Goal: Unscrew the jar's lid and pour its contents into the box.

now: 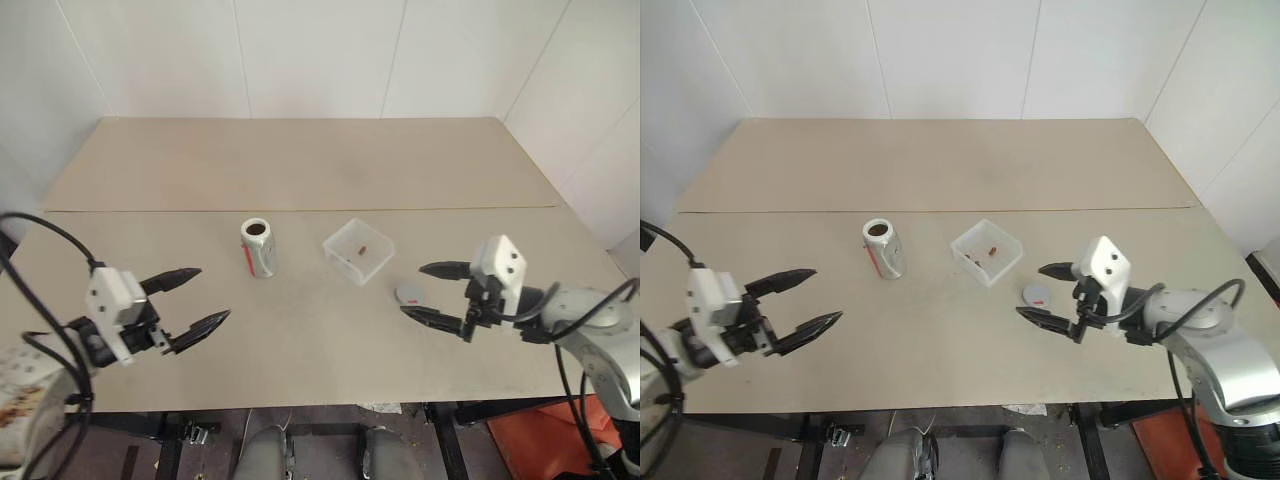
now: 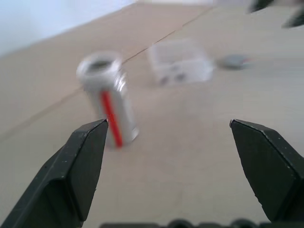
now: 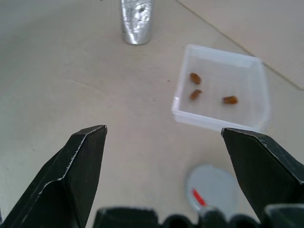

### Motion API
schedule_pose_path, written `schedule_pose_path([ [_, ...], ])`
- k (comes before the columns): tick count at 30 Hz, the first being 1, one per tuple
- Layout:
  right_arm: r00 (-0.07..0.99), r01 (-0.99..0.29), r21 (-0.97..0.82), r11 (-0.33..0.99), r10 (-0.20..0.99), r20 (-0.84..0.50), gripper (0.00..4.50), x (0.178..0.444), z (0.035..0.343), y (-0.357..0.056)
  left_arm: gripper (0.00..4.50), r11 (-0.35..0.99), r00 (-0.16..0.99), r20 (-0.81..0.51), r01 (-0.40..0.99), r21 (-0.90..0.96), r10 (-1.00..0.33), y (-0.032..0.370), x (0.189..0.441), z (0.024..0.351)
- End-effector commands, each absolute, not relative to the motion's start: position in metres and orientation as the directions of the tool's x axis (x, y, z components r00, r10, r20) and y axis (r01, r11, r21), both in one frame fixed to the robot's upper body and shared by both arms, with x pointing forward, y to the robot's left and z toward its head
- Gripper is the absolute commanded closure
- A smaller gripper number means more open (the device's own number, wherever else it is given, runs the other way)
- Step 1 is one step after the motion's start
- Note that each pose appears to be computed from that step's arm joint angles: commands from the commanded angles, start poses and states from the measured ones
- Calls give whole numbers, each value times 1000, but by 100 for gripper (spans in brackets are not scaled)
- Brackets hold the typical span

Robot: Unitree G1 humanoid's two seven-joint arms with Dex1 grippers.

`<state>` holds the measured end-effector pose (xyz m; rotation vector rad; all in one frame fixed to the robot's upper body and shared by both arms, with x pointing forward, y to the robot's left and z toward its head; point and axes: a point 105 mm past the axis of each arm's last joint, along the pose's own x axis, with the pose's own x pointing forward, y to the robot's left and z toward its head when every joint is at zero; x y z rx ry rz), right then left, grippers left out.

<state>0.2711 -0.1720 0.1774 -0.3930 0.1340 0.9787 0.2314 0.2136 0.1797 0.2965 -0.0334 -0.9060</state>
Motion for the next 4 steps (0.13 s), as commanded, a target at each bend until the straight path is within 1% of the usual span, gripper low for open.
schedule_pose_path([
  [1, 570, -810, -318, 493, 789, -229, 0, 266, 194, -177, 4, 538, 579, -103, 800, 264, -809, 208, 228, 181],
  [4, 527, -835, -292, 466, 831, -179, 0, 254, 200, -167, 4, 544, 585, -93, 793, 274, -806, 205, 234, 183],
])
